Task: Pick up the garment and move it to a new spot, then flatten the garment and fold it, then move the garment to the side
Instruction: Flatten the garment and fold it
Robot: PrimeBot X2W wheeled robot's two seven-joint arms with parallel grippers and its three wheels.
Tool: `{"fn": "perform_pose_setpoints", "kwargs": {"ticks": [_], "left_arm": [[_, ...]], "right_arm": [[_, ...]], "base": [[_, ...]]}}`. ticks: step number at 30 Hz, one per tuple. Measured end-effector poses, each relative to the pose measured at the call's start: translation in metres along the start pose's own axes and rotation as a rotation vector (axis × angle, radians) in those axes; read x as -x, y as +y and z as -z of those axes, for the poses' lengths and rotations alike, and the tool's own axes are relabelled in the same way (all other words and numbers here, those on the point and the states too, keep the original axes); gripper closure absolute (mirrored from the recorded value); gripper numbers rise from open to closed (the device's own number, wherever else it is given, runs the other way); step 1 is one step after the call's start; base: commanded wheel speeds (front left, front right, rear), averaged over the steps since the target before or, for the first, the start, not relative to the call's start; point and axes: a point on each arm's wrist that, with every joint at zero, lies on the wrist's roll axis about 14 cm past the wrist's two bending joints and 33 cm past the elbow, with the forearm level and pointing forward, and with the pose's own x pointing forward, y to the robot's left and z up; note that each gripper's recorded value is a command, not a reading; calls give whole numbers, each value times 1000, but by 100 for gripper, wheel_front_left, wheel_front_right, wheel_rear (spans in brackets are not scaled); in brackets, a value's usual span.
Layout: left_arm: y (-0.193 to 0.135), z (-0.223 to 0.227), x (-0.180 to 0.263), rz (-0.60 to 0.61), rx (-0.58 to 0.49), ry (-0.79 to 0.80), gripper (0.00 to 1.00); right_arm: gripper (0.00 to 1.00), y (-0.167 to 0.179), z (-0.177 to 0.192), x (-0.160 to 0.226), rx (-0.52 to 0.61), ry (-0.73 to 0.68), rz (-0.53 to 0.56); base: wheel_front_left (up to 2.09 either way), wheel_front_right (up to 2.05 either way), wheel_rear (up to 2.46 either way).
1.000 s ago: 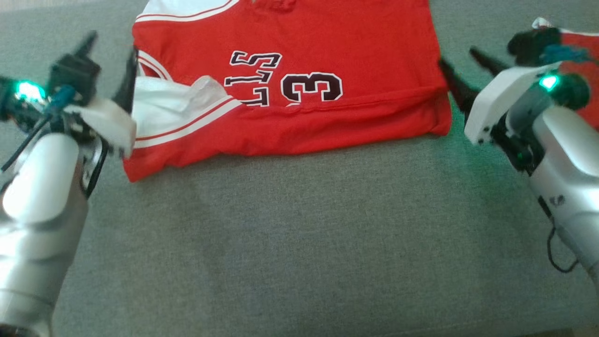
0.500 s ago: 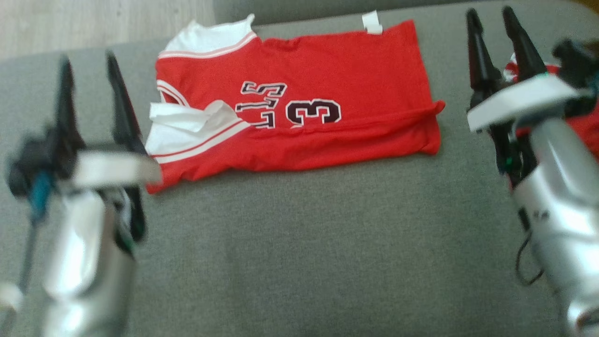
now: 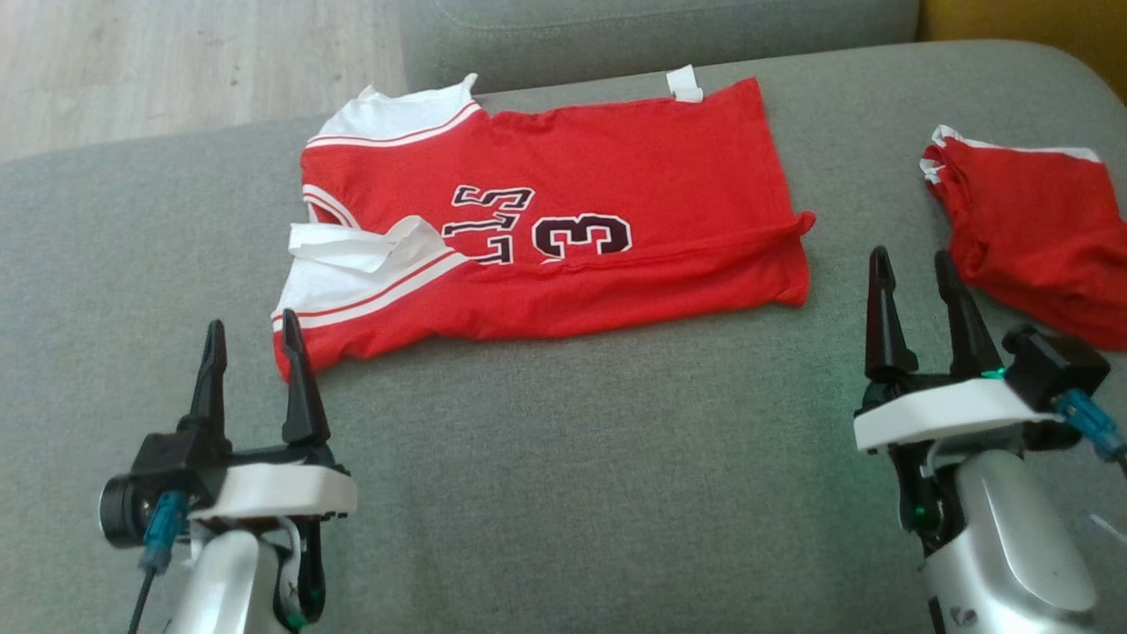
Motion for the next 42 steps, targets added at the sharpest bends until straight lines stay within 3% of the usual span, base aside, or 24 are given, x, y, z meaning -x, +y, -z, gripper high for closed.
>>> {"fn": "perform_pose_setpoints", "kwargs": {"ticks": [8, 19, 27, 28, 29, 37, 42], "left_arm": [[4, 34, -20, -1, -42, 129, 0], [35, 114, -37, -72, -163, 500, 0], [30, 128, -50, -44, -175, 613, 0], [29, 129, -50, -34, -175, 622, 57], [28, 128, -50, -26, -176, 626, 100], [22, 111, -54, -2, -170, 525, 100], [12, 66, -71, 36, -172, 301, 100]], "right_arm": [[0, 1, 7, -2, -9, 14, -4], [0, -4, 12, -13, -24, 24, 3], [0, -9, 15, -13, -39, 28, 18], [0, -8, 15, -14, -42, 27, 15], [0, -6, 14, -15, -44, 26, 11], [0, -7, 59, -15, -20, 211, 13], [0, -10, 81, -27, -72, 347, 39]], "base": [[0, 0, 0], [0, 0, 0], [0, 0, 0], [0, 0, 0], [0, 0, 0], [0, 0, 0], [0, 0, 0]]}}
